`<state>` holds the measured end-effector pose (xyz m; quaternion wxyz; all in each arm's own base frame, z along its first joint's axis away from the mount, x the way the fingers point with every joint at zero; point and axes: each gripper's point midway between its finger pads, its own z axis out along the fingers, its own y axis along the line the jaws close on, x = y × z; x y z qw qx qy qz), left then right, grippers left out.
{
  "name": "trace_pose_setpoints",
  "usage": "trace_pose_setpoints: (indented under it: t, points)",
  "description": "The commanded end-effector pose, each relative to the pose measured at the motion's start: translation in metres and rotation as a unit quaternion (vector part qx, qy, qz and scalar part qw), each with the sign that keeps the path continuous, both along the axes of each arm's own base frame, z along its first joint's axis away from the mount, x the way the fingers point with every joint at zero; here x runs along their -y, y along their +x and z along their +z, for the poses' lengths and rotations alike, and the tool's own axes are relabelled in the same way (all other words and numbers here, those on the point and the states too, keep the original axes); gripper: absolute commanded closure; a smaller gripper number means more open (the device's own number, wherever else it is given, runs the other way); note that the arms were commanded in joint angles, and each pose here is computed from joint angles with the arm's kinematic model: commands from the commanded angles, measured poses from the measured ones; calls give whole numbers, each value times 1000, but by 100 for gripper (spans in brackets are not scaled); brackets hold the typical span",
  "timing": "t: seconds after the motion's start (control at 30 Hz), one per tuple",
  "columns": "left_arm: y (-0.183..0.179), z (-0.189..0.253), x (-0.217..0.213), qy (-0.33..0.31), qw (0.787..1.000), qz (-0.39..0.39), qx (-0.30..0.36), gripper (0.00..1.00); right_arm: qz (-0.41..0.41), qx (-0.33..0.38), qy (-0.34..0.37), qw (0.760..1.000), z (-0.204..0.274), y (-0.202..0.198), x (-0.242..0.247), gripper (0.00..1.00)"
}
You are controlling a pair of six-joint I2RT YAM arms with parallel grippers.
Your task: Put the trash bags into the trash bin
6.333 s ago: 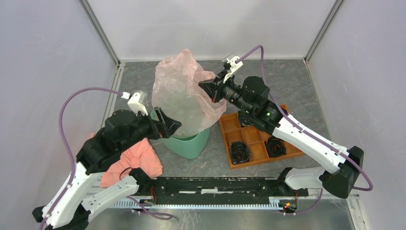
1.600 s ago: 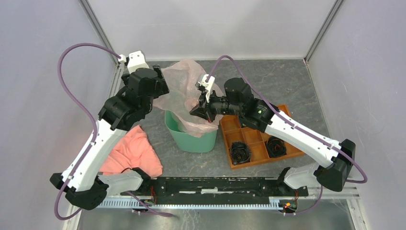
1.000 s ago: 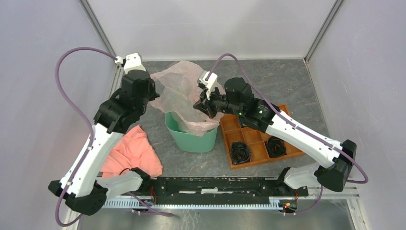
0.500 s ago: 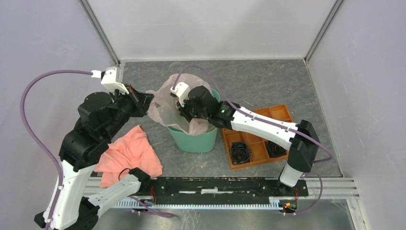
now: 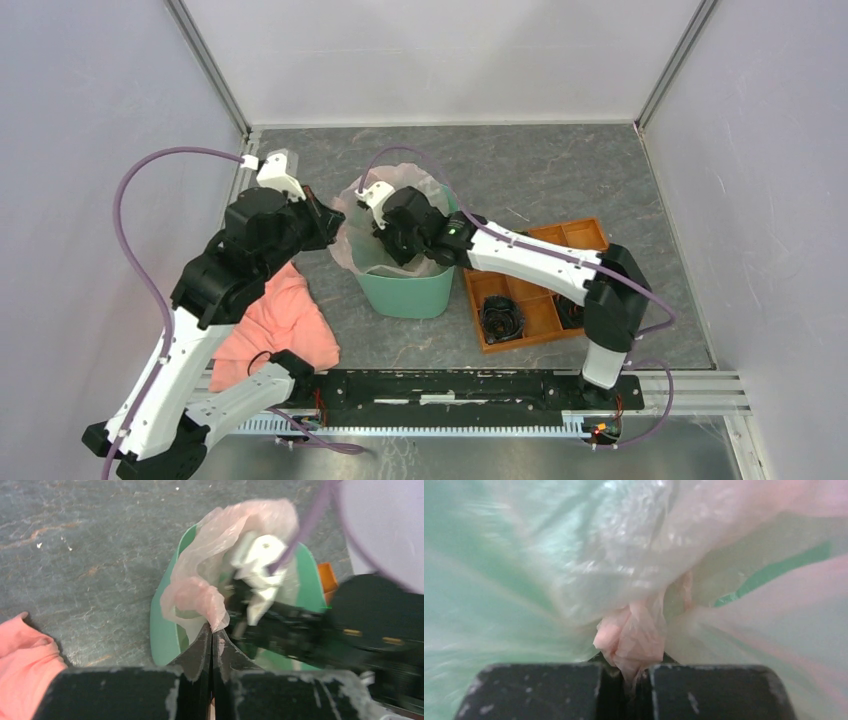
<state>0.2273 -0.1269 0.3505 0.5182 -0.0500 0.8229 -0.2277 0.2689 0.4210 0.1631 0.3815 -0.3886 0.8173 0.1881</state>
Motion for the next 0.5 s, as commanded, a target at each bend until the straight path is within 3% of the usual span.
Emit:
trace_pose_setpoints:
  t: [0.0, 0.2, 0.47]
  points:
    - [5, -4, -4, -27, 999, 32, 4, 98, 8, 30, 95, 995, 90, -14, 8, 97]
    - [6, -7, -8, -17, 999, 39, 3, 98, 4, 46, 144, 988, 131, -27, 27, 86]
    - [2, -9, -12, -13, 999, 42, 2, 98, 13, 62, 214, 975, 166, -40, 38, 90]
